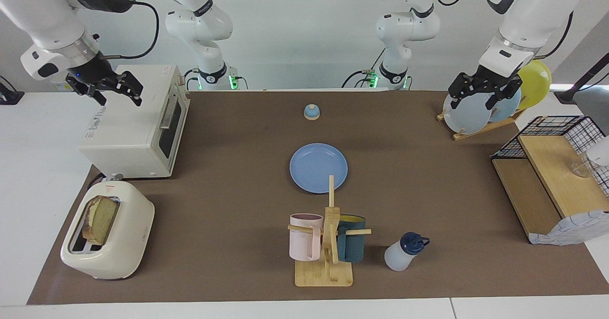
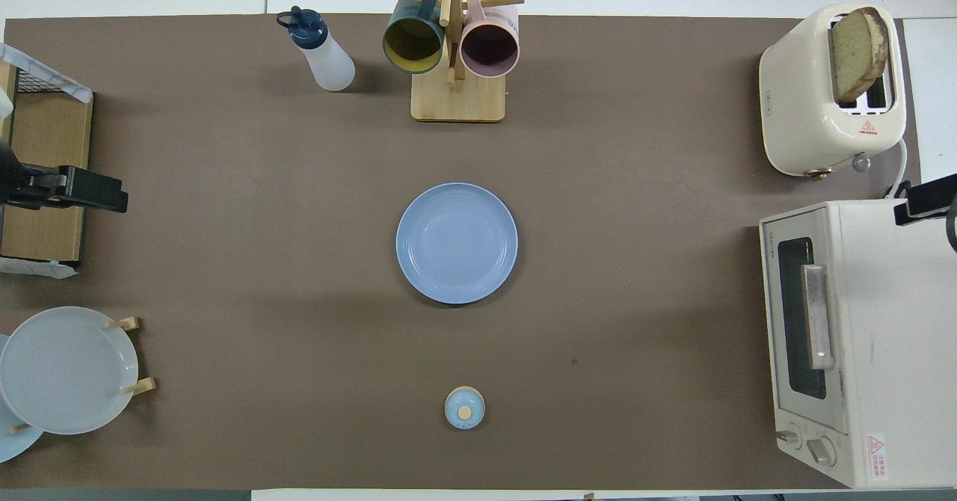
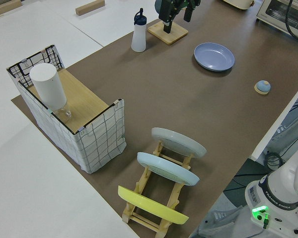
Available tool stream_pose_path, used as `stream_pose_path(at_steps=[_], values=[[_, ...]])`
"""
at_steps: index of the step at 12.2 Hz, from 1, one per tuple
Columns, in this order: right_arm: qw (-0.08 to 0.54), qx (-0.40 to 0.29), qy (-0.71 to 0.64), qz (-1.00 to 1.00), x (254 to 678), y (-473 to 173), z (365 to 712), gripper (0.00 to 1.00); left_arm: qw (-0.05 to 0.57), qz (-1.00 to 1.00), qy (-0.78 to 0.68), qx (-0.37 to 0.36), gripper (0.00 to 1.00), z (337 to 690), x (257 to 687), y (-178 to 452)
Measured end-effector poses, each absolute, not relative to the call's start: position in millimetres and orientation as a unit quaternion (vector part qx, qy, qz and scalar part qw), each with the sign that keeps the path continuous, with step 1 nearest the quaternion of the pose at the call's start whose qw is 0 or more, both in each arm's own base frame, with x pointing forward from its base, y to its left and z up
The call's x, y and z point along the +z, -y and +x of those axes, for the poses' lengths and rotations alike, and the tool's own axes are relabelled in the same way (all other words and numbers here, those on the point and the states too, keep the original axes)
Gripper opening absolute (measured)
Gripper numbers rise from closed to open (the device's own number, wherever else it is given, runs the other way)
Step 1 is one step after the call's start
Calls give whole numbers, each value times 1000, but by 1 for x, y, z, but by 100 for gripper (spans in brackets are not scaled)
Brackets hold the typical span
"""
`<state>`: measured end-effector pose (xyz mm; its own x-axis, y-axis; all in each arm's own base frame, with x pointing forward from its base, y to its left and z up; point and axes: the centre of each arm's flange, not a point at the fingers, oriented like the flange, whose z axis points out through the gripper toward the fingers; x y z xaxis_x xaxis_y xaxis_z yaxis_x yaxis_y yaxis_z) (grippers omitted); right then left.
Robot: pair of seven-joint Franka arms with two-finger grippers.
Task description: Put bread on plate and add seasoning
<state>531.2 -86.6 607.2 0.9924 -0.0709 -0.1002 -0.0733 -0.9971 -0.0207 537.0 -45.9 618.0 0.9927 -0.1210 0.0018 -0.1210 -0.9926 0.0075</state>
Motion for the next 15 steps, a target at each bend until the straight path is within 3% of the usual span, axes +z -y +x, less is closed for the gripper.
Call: stream_pose_path(at_steps=[12, 15], values=[[12, 45, -38, -998, 611, 87, 532, 100, 3, 997, 69, -15, 100, 532, 616, 55], [10, 35, -41, -999, 613, 88, 534, 100, 5, 996, 81, 44, 100, 543, 617, 72]])
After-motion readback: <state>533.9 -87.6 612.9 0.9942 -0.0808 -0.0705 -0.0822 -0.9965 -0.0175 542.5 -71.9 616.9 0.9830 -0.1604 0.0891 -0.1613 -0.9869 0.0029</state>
